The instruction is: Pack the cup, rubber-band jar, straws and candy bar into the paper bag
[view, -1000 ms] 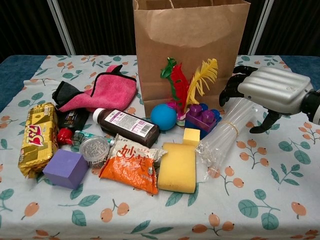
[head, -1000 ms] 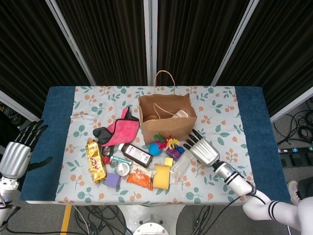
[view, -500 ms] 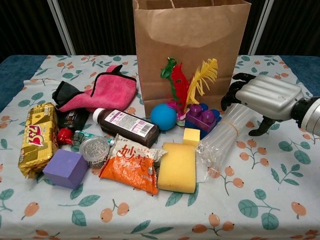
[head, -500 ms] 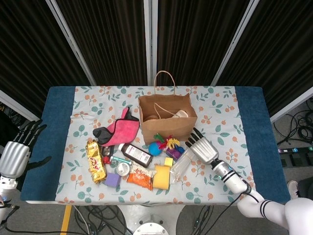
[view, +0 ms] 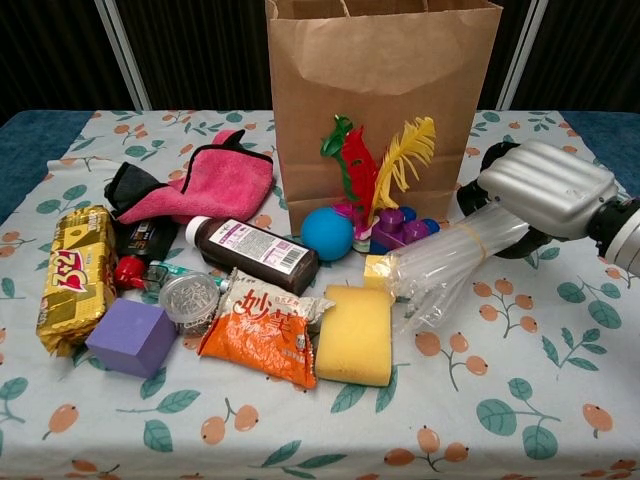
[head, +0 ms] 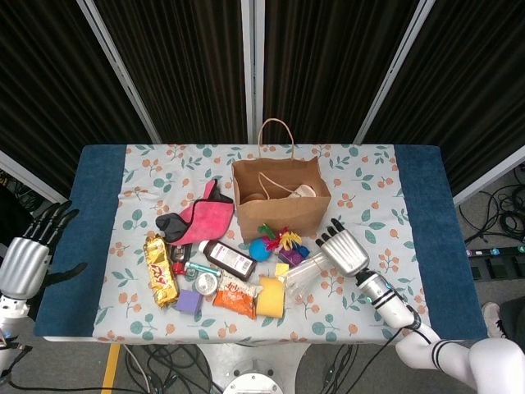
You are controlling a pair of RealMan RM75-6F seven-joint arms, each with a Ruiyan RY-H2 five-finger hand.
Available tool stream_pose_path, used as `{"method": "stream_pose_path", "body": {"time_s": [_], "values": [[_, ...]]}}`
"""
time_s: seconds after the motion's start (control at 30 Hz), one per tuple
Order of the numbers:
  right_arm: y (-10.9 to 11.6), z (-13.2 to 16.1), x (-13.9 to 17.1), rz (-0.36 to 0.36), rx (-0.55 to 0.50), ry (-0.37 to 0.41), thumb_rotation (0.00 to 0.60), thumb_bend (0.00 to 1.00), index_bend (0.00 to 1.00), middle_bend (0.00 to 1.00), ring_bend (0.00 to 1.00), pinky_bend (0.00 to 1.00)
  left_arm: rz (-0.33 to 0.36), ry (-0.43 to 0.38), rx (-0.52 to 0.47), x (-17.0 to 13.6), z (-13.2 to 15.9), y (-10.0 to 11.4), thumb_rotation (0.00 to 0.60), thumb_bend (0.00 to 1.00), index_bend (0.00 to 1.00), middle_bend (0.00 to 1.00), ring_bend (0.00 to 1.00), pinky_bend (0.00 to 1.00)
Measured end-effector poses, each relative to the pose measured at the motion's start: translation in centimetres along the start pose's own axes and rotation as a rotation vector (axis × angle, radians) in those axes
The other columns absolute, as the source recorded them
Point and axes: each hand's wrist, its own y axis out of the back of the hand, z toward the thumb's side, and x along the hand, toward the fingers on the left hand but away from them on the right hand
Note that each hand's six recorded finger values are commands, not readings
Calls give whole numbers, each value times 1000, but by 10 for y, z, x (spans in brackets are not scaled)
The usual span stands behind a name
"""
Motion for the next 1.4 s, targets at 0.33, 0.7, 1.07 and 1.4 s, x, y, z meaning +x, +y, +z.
{"method": "stream_pose_path", "body": {"time_s": [0.33,0.7,1.07,1.4], "values": [[87,-41,40,-221,-77,-68,600,184,646,575,423,266,9,-24,-23,3,13,0,600,31,136,165,84,200],[255,-102,69,-557,-10,-234,600,184,660,587,436,267,18,-32,-42,4,16,5,600,30,136,165,85,200],[287,-118,8,-514,327,-355,600,184,660,582,436,265,28,-27,-54,5,12,7,600,31,136,165,84,200],[275,-86,-64,-449,518,-383,600,184,660,578,436,256,36,-7,-57,3,1,12,600,30,136,165,84,200]]}}
